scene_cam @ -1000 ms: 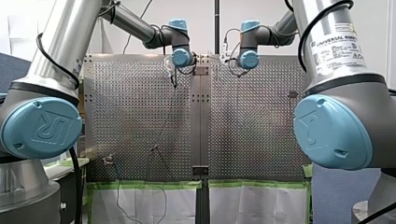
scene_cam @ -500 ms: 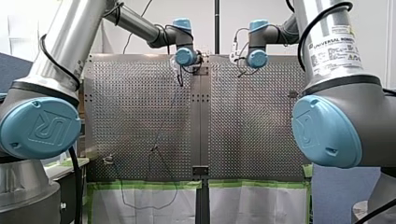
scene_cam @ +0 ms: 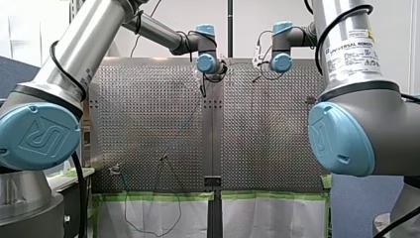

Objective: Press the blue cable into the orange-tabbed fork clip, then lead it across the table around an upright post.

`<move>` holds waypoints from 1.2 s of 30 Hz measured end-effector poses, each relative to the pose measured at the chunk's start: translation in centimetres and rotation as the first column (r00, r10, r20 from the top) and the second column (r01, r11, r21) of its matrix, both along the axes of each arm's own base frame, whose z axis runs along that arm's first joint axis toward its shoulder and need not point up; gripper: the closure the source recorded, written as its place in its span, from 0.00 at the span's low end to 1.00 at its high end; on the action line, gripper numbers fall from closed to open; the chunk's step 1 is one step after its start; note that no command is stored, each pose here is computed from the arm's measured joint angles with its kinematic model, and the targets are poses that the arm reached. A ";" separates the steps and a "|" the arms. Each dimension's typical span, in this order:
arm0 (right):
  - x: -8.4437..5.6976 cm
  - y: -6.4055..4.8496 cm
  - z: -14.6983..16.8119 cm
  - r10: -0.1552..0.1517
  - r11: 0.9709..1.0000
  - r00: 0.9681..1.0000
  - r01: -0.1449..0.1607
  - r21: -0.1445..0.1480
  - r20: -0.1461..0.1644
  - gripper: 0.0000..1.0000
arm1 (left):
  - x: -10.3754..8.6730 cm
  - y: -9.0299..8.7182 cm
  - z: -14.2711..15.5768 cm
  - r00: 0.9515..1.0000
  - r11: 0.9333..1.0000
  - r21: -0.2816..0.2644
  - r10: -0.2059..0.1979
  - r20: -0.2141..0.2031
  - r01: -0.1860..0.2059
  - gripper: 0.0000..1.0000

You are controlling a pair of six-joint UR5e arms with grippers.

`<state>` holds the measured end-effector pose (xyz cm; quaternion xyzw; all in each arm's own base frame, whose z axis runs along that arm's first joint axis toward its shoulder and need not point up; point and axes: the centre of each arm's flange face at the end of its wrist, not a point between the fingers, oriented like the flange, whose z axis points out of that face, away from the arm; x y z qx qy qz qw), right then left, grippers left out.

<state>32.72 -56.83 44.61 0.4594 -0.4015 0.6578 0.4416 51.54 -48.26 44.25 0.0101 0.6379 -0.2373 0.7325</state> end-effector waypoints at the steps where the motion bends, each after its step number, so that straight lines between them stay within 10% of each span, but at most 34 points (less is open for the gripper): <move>1: -0.3 -0.2 0.0 -0.004 1.000 1.000 0.004 0.001 -0.001 1.00 | 0.1 -0.2 0.0 1.000 1.000 -0.001 -0.002 -0.001 0.002 1.00; 12: -2.9 -1.6 -0.3 -0.044 0.999 0.999 0.044 0.011 -0.014 1.00 | 1.2 -3.4 -1.8 0.999 1.000 0.016 -0.026 -0.036 0.027 1.00; 26: -5.4 -3.7 -1.9 -0.045 0.998 0.999 0.045 0.031 -0.018 1.00 | 2.8 -4.2 2.3 0.999 0.995 -0.090 -0.032 0.032 0.034 1.00; 36: -6.4 -4.8 -3.6 -0.042 0.997 0.999 0.043 0.057 -0.019 1.00 | 4.0 -5.4 -1.1 0.999 0.997 -0.070 -0.038 -0.004 0.038 1.00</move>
